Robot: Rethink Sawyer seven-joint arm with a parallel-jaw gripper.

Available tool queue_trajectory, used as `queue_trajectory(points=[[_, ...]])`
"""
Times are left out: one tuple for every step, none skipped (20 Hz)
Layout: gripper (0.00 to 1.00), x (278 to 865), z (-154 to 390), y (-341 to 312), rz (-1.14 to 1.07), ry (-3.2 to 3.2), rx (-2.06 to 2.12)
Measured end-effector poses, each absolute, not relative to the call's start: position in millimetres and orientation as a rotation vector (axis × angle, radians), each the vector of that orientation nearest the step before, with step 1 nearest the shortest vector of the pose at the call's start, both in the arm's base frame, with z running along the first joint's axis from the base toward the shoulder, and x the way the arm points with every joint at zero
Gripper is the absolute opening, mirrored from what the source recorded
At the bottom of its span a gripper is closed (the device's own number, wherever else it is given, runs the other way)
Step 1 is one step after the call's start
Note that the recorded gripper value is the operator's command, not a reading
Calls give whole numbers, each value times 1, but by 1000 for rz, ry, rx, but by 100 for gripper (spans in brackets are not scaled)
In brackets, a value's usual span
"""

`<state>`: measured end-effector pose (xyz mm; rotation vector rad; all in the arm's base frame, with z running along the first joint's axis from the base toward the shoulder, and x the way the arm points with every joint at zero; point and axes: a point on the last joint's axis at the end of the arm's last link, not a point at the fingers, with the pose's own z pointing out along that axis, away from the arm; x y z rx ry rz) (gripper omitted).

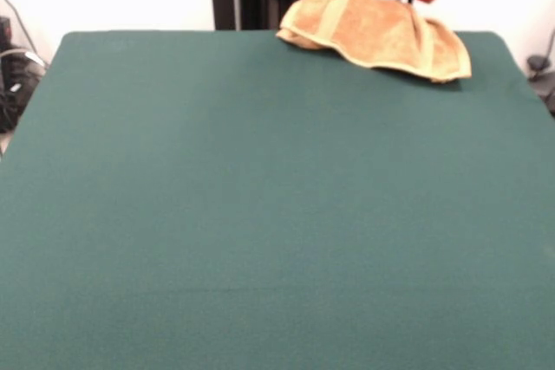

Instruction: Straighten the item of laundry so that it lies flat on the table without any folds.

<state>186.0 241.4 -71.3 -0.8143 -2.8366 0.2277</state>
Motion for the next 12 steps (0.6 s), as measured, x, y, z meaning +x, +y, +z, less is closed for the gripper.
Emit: queue_trajectory(points=[[0, 187, -71, 241, 228, -2833, -813], [0, 187, -71, 241, 229, -2829, -811], [0, 188, -71, 240, 229, -2826, -808], [0, 189, -71, 240, 229, -2821, -805], [0, 190, -71, 240, 228, -2818, -804], [0, 192, -71, 240, 228, -2812, -807], [0, 194, -71, 240, 229, -2803, -813], [0, 195, -71, 240, 230, -2800, -816], [0, 197, -71, 239, 230, -2796, -821], [0, 202, -71, 239, 231, -2789, -830], [0, 204, -71, 238, 232, -2787, -834], [0, 207, -72, 238, 232, -2785, -838]])
